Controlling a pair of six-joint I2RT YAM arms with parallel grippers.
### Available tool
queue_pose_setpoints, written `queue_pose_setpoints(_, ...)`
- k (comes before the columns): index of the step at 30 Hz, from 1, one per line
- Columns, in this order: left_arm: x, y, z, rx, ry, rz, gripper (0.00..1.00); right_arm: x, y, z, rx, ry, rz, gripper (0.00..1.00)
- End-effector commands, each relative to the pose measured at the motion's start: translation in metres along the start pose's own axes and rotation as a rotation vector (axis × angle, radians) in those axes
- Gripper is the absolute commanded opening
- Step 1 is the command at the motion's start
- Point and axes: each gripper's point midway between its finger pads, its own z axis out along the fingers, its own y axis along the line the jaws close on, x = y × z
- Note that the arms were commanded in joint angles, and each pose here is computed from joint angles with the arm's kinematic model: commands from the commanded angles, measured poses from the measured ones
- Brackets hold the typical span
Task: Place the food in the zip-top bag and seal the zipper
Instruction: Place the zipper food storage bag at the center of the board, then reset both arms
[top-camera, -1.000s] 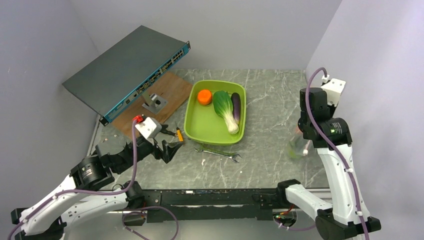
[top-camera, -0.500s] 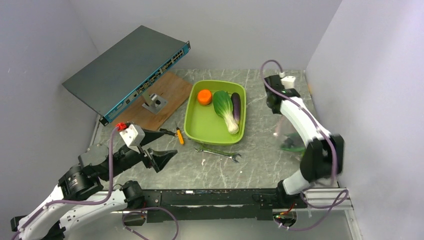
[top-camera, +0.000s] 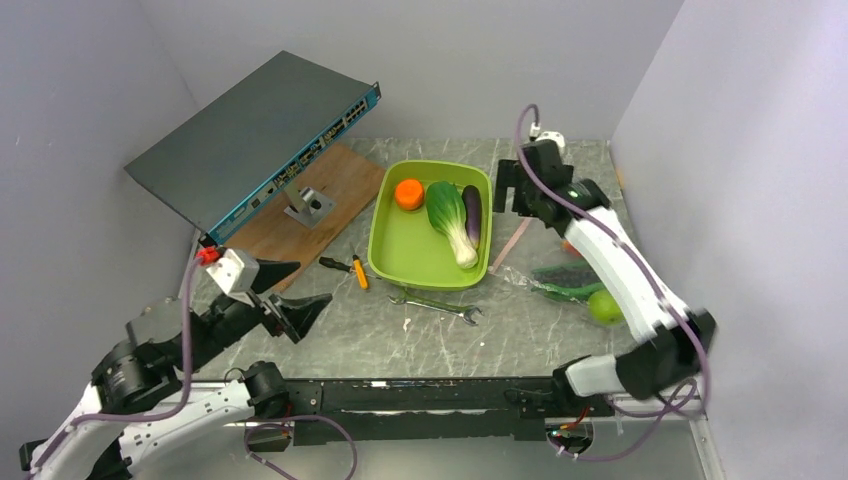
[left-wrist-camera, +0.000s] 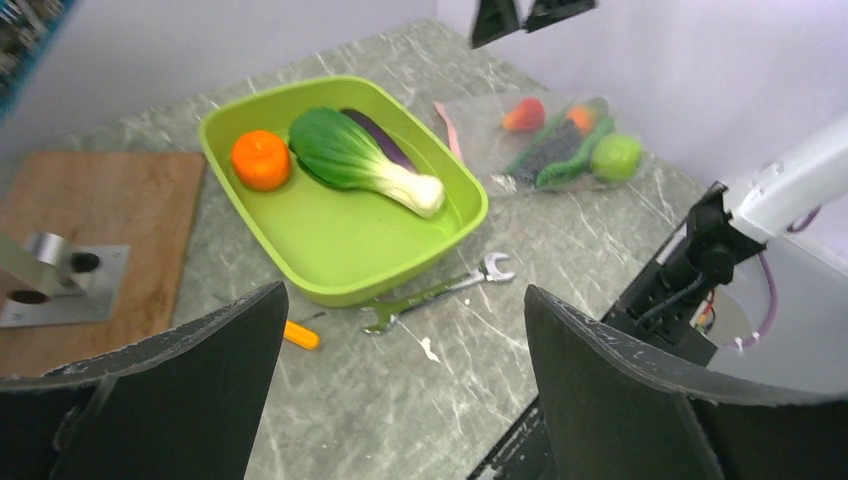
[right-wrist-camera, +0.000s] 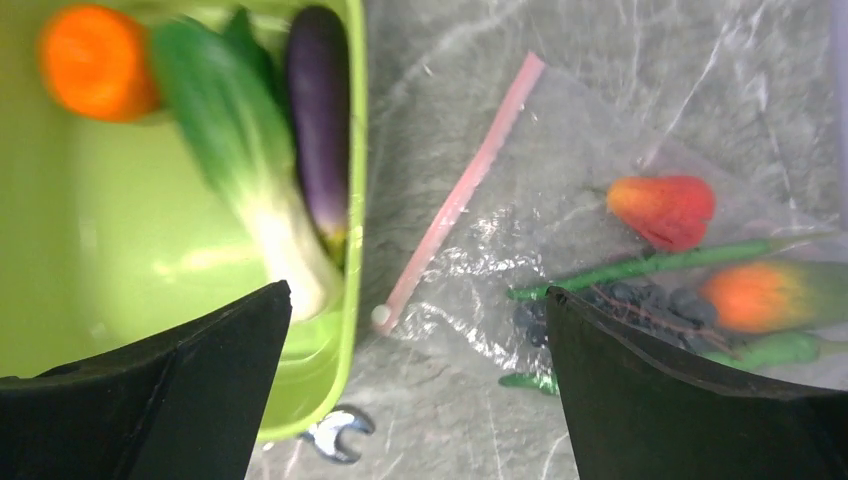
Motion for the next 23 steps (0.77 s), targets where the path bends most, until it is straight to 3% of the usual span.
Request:
queue_pose_setpoints(1,-0.05,0.012,-0.016,-0.07,-0.098,0.066,0.93,-0.025,-0.011,-0.084,-0.112,-0.203,0.028,1.0)
queue_pose_setpoints(7,-0.102,0.018,-0.042,-0.099,-0.235,0.116,0.96,-0.039,-0.028,-0.178,-0.325,-0.544,0.113,1.0)
queue_pose_setpoints(14,-0.141,0.035,-0.079,-0.175,-0.429,0.153,0.98,-0.05,-0.059,-0.259,-0.409,-0.823,0.185,1.0)
queue_pose_setpoints(18,-0.146,0.041,-0.093,-0.193,-0.48,0.145,0.98,-0.05,-0.074,-0.275,-0.407,-0.897,0.264,1.0)
queue_pose_setpoints(23,-0.145,0.043,-0.099,-0.198,-0.487,0.121,0.98,-0.044,-0.068,-0.268,-0.426,-0.874,0.256,1.0)
